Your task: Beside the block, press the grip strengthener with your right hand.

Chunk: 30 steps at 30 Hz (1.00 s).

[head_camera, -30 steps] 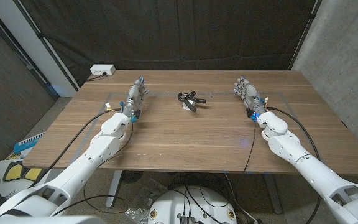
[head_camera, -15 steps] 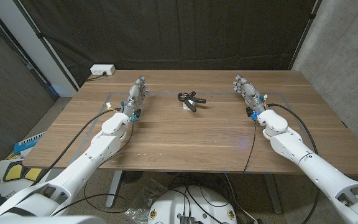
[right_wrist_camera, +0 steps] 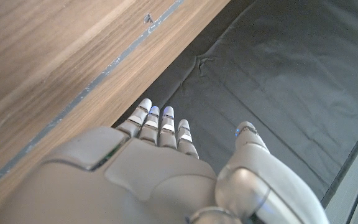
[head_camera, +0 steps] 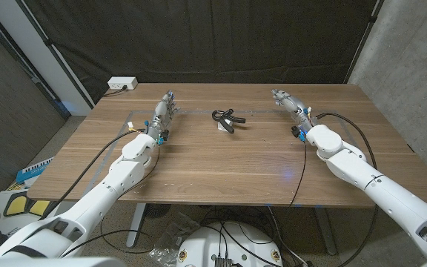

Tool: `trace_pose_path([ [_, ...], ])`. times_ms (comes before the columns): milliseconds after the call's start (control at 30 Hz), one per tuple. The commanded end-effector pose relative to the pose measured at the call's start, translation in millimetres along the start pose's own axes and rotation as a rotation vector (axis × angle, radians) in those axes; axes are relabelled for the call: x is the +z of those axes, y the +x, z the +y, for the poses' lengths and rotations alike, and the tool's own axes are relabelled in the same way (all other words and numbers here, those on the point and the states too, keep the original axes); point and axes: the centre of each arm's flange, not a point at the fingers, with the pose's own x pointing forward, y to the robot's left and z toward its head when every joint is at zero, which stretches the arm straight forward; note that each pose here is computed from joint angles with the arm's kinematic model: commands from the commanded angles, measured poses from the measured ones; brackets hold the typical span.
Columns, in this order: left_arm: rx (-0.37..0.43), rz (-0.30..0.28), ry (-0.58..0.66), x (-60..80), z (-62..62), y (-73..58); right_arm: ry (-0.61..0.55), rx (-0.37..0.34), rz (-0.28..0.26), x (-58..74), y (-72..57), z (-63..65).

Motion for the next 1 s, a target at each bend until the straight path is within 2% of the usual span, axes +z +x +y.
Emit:
trace_pose_path([
  [33, 0.000, -0.006, -0.003, 1.0, 1.4, -1.4, -0.199, 0.053, 0.006, 19.9, 3.1, 6.3],
  [533, -0.007, -0.012, -0.007, 1.8, 0.7, -3.9, -0.403, 0.112, 0.012, 48.6, 6.1, 17.3],
  [1000, -0.008, -0.020, -0.013, 0.9, 4.4, -10.4, -0.629, 0.158, 0.020, 88.1, 5.2, 35.4],
])
